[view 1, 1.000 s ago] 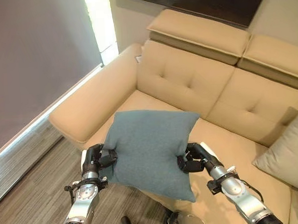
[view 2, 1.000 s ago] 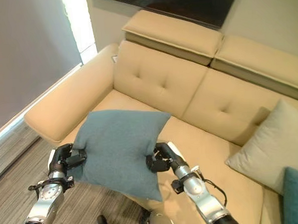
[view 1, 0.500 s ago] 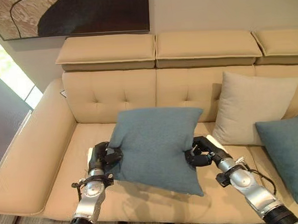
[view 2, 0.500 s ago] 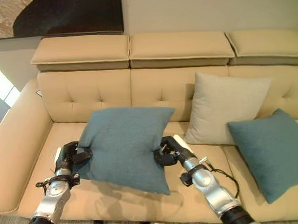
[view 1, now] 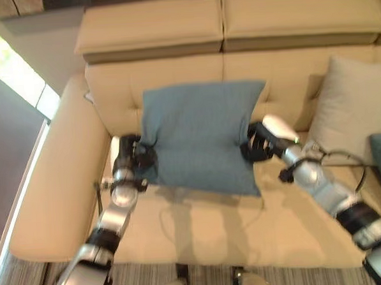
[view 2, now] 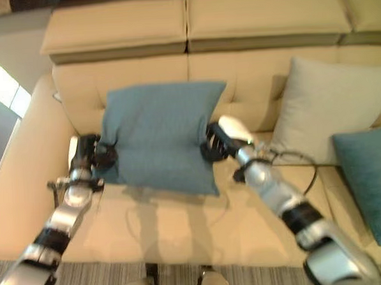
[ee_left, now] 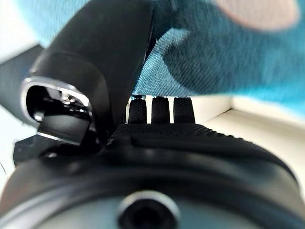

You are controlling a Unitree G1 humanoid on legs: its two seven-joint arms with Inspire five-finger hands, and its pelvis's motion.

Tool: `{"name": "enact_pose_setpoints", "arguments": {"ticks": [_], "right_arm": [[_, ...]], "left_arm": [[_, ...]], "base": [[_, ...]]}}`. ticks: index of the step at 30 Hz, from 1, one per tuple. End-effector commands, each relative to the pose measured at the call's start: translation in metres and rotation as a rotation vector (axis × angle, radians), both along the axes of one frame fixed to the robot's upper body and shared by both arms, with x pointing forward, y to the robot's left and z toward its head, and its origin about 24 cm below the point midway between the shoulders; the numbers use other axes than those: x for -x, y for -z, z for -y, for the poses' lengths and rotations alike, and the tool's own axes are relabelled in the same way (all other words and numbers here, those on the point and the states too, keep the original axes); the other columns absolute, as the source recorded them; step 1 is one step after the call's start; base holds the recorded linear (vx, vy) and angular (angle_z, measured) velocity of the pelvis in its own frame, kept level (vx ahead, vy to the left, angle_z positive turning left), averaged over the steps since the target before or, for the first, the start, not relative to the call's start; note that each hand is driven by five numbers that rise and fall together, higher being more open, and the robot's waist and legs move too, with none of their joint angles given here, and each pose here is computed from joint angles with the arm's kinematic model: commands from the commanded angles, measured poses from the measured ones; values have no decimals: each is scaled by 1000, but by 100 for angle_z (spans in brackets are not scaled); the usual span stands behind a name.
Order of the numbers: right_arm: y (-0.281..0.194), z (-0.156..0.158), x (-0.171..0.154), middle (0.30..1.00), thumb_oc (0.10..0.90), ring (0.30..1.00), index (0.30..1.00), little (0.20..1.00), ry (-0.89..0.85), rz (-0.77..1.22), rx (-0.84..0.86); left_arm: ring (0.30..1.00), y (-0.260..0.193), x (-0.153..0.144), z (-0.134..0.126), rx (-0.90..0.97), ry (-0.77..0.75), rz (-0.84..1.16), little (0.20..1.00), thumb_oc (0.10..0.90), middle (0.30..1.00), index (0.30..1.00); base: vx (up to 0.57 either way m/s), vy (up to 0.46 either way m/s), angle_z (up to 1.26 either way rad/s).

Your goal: Pick up all the scattered cushions and arrange them neatly on the sofa.

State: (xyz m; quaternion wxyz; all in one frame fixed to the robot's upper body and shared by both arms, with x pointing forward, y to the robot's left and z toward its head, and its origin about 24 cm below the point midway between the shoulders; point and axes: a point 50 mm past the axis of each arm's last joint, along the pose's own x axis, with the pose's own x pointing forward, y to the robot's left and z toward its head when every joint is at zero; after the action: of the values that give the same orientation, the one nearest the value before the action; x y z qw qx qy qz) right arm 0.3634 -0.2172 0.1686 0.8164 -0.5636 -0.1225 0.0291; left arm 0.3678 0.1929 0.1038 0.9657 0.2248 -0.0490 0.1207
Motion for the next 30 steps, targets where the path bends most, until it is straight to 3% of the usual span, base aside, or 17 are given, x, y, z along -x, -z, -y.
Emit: {"name": "enact_pose_setpoints", "arguments": {"ticks": [1,3,10,18,19,20,21,23,25,26,30], "right_arm": [[-136,-5,-4,300,400,300,300,300,42,543,100],[-168,-10,-7,300,400,300,300,300,80,631,151],[-221,-19,-14,300,400,300,300,300,174,756,140],[-219,-7,-26,300,400,300,300,300,280,665,29],[-217,0,-27,300,400,300,300,300,305,641,9],[-212,5,-29,312,408,312,312,312,323,612,0],[-212,8,-30,900,800,900,900,900,340,593,1],[-201,20,-35,900,800,900,900,900,408,517,-10],[-200,33,-34,900,800,900,900,900,467,470,-114],[-190,41,-36,900,800,900,900,900,506,425,-179],[-181,44,-37,900,800,900,900,900,547,415,-255]], "left_arm": [[300,-159,-16,-10,-212,-67,550,300,400,300,300],[300,-196,-17,-9,-300,-130,636,300,400,300,300],[300,-270,-13,-11,-236,-241,774,300,400,300,300],[300,-282,-20,-26,-184,-291,668,300,400,300,300],[411,-279,-22,-29,-195,-297,638,411,474,411,411],[566,-278,-23,-28,-218,-299,614,566,577,566,566],[900,-273,-27,-31,-257,-315,565,900,800,900,900],[900,-261,-34,-38,-324,-339,434,900,800,900,900],[900,-257,-35,-42,-272,-312,386,900,800,900,900],[900,-248,-35,-56,-256,-361,313,900,800,900,900],[900,-235,-39,-58,-167,-360,270,900,800,900,900]], "base": [[-118,50,-2],[-55,29,-5],[-63,9,-6],[56,-6,-8],[47,4,4],[57,-5,2],[34,-18,3],[22,-9,5],[9,-1,2],[0,0,0],[9,-6,4]]}}
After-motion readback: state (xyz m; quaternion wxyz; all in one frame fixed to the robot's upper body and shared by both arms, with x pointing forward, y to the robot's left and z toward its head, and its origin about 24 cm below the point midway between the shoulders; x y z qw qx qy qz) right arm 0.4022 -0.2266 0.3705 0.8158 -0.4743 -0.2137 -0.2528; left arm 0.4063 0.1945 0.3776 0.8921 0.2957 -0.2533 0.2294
